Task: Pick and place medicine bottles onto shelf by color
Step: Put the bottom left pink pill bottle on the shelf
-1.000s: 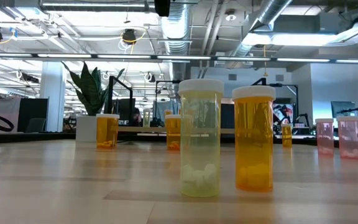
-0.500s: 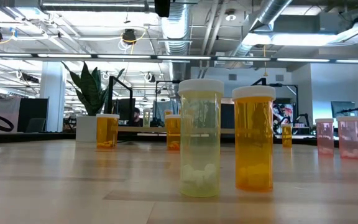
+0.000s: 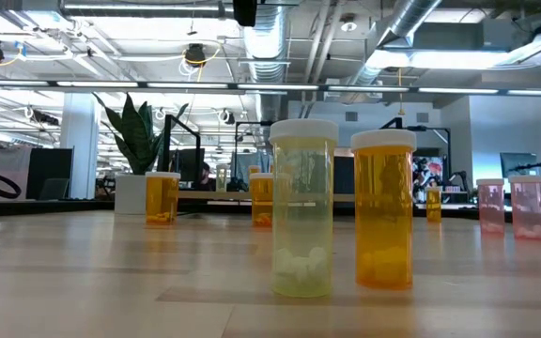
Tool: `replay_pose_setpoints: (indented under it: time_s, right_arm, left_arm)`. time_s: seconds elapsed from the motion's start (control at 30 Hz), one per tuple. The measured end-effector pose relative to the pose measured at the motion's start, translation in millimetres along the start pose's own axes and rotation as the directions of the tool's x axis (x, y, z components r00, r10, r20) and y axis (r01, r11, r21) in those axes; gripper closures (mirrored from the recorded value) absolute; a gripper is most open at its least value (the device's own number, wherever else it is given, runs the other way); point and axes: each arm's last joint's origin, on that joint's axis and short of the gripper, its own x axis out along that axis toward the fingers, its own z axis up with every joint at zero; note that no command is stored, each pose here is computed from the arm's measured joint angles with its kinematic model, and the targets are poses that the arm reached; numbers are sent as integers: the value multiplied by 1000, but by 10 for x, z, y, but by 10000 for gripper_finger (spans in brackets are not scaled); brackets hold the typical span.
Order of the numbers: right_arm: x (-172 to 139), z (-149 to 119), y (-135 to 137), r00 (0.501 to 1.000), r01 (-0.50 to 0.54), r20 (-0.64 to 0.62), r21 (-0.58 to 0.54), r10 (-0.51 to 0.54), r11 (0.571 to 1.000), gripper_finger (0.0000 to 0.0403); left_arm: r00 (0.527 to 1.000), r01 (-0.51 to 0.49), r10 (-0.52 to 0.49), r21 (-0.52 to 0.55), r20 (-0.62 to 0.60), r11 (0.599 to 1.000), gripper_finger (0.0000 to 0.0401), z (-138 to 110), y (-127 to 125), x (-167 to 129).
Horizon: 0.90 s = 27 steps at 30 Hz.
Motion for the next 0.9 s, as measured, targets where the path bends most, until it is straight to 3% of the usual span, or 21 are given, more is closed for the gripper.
replay_pose_setpoints:
  time_s: [0.43, 0.9]
  right_arm:
    - [0, 0, 0, 1000, 0, 0, 0, 0, 1000, 283]
    - [-1, -4, -1, 1000, 0, -6, -1, 0, 1000, 274]
  left_arm:
    - [1000, -11, 11, 0, 0, 1000, 318, -1, 4, 0]
    - [999, -35, 35, 5, 3, 999, 317, 0, 11, 0]
